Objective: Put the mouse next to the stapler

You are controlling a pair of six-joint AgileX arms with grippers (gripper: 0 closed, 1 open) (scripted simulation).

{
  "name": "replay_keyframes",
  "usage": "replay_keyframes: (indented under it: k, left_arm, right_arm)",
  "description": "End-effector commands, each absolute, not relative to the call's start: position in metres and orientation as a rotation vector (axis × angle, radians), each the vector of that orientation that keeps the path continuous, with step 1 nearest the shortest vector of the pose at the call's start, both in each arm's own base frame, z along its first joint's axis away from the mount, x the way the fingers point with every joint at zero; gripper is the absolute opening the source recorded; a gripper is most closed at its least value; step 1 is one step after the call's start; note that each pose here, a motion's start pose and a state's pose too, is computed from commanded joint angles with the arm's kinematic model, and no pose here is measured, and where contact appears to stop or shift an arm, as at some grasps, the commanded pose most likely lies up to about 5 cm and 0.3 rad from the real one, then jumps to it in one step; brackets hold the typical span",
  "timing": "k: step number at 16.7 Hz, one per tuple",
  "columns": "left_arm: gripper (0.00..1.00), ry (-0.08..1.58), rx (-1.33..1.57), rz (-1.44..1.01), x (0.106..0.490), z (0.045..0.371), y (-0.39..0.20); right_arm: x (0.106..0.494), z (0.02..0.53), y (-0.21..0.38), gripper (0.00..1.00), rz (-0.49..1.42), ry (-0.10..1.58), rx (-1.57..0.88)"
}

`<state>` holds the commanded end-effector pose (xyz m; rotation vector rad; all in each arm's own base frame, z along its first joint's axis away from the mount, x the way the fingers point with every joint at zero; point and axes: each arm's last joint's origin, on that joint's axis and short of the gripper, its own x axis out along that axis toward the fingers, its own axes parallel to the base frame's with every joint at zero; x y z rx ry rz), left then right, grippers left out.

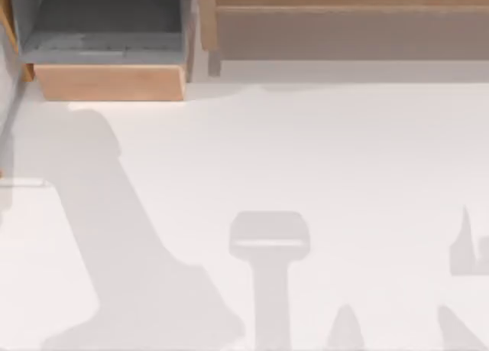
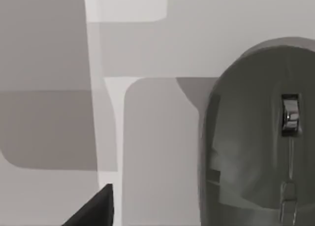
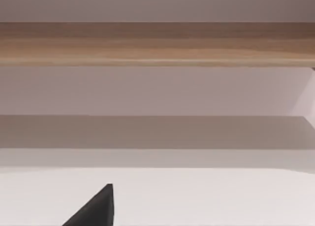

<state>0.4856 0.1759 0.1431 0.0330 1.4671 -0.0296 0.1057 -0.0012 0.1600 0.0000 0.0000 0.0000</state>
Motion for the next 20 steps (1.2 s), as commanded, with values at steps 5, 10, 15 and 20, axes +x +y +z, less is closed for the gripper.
replay_keyframes:
  k: [5,10,15,20]
  left_arm:
    - [1.0,1.468,0.034,-0.031,0.4886,0.1343,0.173]
    - [0.85,1.468,0.034,-0.031,0.4886,0.1343,0.173]
    - [0.47,1.468,0.034,-0.031,0.4886,0.1343,0.173]
    - [0.1,1.468,0.034,-0.031,0.4886,0.1343,0.173]
  right_arm:
    - [0.1057,0.16,-0.0012,1.0,0.0,0.0,0.0]
    - [0.1057,0.16,-0.0012,1.0,0.0,0.0,0.0]
    - [0.1057,0.16,-0.0012,1.0,0.0,0.0,0.0]
    - [0.1057,0.16,-0.0012,1.0,0.0,0.0,0.0]
